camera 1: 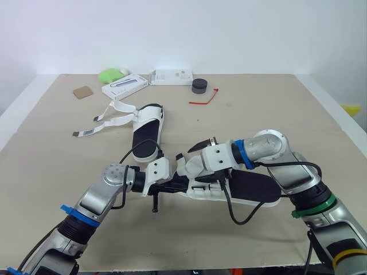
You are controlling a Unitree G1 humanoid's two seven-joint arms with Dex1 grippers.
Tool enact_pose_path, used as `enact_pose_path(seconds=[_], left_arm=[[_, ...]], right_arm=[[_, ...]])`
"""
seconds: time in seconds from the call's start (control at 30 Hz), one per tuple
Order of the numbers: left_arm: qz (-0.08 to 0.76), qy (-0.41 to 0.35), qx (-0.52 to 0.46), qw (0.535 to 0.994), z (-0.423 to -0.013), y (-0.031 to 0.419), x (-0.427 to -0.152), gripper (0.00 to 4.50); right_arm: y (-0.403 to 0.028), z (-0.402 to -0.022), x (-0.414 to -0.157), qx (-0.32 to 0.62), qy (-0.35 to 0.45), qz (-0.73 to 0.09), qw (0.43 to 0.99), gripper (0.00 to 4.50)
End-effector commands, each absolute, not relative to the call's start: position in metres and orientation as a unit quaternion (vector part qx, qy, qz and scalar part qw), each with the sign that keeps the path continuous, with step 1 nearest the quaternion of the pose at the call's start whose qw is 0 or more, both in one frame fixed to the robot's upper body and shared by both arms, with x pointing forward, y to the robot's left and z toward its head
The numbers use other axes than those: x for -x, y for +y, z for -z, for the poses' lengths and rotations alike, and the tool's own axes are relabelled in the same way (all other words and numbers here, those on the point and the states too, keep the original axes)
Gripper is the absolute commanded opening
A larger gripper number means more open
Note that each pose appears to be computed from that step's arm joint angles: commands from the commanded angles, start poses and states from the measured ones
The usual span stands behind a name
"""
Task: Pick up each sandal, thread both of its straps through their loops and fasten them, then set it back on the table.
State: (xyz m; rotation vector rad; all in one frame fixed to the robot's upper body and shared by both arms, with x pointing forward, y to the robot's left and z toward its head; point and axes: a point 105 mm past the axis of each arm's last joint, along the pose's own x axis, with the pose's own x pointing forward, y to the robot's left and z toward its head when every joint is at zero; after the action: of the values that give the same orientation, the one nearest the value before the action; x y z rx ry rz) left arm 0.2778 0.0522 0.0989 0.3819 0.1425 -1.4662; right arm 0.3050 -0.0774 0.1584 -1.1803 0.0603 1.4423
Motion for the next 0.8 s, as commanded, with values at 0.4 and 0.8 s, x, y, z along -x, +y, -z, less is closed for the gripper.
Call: enact_pose_path(seconds=[0.4, 0.8], left_arm=[[0.658, 0.112, -0.173, 0.724, -0.076, 0.058, -0.274, 0.00], [0.657, 0.114, -0.174, 0.724, -0.075, 0.059, -0.275, 0.00]], right_arm=[[-0.084, -0.163, -0.310, 0.547, 0.029, -0.600, 0.583, 2.65], [-0.073, -0.175, -0.311, 0.489, 0.009, -0.606, 0.627, 0.05]])
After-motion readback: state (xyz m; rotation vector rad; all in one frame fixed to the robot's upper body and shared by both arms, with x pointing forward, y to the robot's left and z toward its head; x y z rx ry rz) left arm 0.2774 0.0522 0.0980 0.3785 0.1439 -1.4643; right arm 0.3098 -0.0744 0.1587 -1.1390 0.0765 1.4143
